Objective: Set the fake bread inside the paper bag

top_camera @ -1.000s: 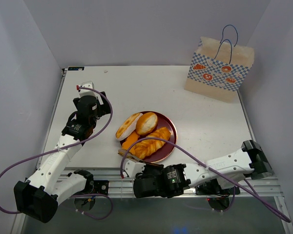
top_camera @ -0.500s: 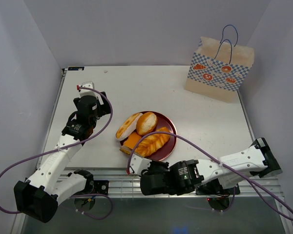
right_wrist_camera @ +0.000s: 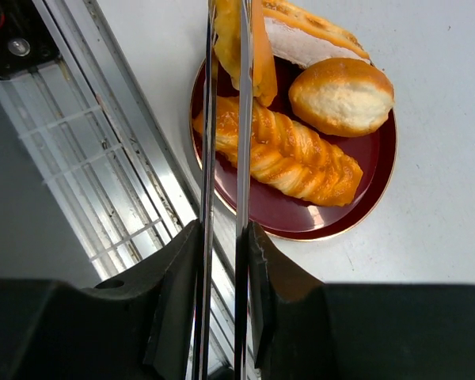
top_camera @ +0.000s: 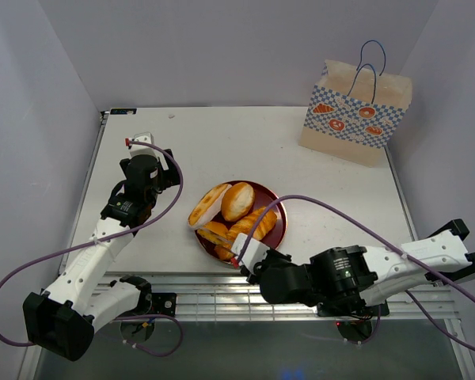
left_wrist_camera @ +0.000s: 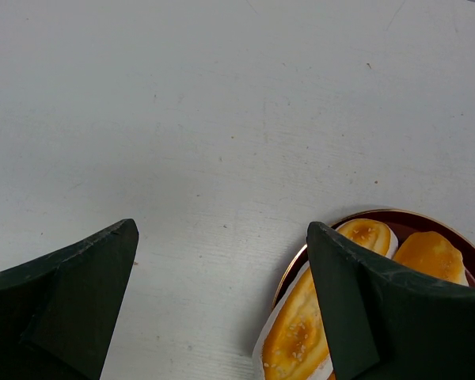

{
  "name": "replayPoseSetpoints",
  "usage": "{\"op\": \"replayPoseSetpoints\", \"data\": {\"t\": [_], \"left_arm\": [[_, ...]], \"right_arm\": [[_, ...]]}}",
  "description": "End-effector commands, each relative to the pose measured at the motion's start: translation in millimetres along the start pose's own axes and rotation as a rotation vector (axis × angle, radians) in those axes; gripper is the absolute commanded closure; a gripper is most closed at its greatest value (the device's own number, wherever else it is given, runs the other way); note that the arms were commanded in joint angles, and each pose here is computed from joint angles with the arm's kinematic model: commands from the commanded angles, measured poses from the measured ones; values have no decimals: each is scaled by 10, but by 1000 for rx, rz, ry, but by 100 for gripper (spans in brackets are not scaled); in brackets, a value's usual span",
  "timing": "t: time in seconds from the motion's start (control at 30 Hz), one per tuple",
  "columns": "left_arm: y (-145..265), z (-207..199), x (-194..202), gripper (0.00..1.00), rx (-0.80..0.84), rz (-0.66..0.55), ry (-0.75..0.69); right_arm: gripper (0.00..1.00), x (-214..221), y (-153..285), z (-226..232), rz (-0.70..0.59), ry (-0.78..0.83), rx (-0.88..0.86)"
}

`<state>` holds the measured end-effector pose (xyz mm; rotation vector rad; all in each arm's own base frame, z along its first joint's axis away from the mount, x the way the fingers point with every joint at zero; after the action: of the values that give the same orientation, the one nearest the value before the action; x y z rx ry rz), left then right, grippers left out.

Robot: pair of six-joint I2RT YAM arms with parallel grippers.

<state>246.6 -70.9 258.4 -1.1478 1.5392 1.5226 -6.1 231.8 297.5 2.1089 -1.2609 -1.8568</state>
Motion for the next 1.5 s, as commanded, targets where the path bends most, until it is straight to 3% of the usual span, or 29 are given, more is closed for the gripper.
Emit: {"op": "replayPoseSetpoints", "data": {"t": [0.0, 0.27, 0.77, 0.87, 1.0, 1.13, 1.27, 1.3, 1.47], "left_arm": [[43, -33, -107, 2, 21, -27, 13], [54, -25, -120, 2, 16, -32, 14], [83, -11, -147, 2, 11, -48, 21], [83, -12, -147, 2, 13, -48, 21], [86, -9, -142, 2, 11, -47, 20], [79, 0, -144, 2, 2, -49, 19], [83, -10, -147, 2, 10, -49, 21], [82, -9, -139, 2, 10, -46, 20], [78, -20, -138, 2, 19, -42, 19]], "right_arm": [[92, -288, 254, -139, -151, -130, -44], [92, -336, 486, -354, -246, -230, -58], [92, -539, 717, -984, -455, -339, 265], [92, -566, 616, -1122, -492, -338, 259], [92, -625, 271, -1234, -424, -271, 274], [92, -717, 24, -1644, -349, -279, 422], [92, -871, -18, -2176, -435, -395, 395], [92, -976, 7, -2230, -482, -425, 319], [92, -1068, 37, -2805, -530, -523, 332]]}}
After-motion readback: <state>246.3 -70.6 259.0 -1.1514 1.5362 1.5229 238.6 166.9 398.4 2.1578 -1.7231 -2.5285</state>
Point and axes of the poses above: each gripper's point midway between its finger pads, its own y axis back along the fingers, its own z axis along the line the jaws close on, x = y × z, the point moved 9 cm from there along y, back along the fingers, and after that the axes turned 3 degrees about -y, right-handed, at the moved point
